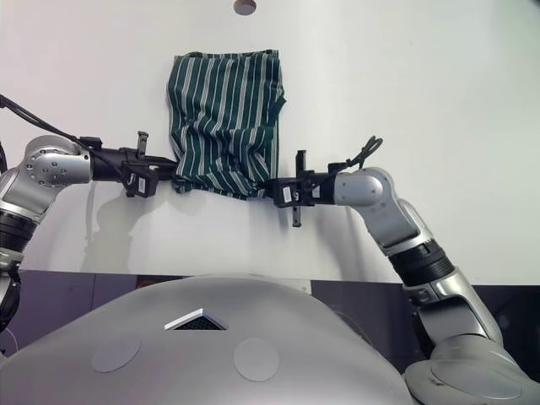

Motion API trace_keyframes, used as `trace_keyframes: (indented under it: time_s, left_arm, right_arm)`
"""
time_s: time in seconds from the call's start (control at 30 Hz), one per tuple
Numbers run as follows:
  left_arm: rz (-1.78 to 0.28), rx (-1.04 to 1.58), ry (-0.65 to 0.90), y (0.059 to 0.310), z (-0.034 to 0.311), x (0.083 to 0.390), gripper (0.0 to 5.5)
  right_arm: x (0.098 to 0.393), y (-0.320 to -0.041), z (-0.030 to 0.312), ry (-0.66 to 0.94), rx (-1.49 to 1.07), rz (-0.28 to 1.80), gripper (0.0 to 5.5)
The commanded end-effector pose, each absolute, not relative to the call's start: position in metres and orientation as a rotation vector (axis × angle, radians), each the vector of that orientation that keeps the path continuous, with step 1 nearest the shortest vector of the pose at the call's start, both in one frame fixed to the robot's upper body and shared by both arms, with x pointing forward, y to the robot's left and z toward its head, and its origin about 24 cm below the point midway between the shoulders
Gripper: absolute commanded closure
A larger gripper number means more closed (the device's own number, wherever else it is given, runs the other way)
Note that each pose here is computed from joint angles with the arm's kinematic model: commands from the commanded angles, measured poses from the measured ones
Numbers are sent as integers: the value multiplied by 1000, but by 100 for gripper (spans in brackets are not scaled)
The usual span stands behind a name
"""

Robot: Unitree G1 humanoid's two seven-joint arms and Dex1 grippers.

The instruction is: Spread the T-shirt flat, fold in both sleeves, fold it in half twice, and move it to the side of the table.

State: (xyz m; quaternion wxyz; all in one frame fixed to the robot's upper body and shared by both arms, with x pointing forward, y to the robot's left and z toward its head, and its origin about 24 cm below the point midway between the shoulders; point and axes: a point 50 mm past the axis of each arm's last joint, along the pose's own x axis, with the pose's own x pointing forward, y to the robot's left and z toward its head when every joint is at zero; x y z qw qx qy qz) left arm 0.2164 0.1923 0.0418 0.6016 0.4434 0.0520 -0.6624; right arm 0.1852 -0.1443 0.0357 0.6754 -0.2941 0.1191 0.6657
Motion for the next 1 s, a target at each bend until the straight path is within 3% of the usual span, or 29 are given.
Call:
trace_keyframes:
  time_s: [0.03, 0.13, 0.23, 0.37, 0.53, 0.7, 0.83, 1.0]
  left_arm:
    - [-1638, 710, 420, 195, 55, 186, 550]
    - [-1673, 476, 537, 188, 89, 171, 550]
    - [-1508, 130, 530, 175, 123, 198, 550]
    - [-1184, -110, 587, 191, 97, 256, 550]
    - [-895, -262, 631, 193, 62, 304, 550]
    - [-727, -311, 621, 191, 53, 329, 550]
    - [-626, -346, 619, 198, 45, 334, 550]
    - [-587, -408, 577, 206, 41, 327, 478]
  right_arm:
    - [171, -152, 53, 420, -435, 1554, 548]
    - [172, -152, 72, 428, -265, 1537, 548]
    - [201, -153, 98, 375, -23, 1395, 548]
    - [264, -162, 111, 370, 183, 1175, 548]
    - [337, -153, 83, 534, 209, 899, 548]
    - [354, -136, 62, 588, 233, 834, 548]
    - [356, -135, 51, 604, 221, 806, 459]
    - [366, -160, 71, 400, 281, 685, 439]
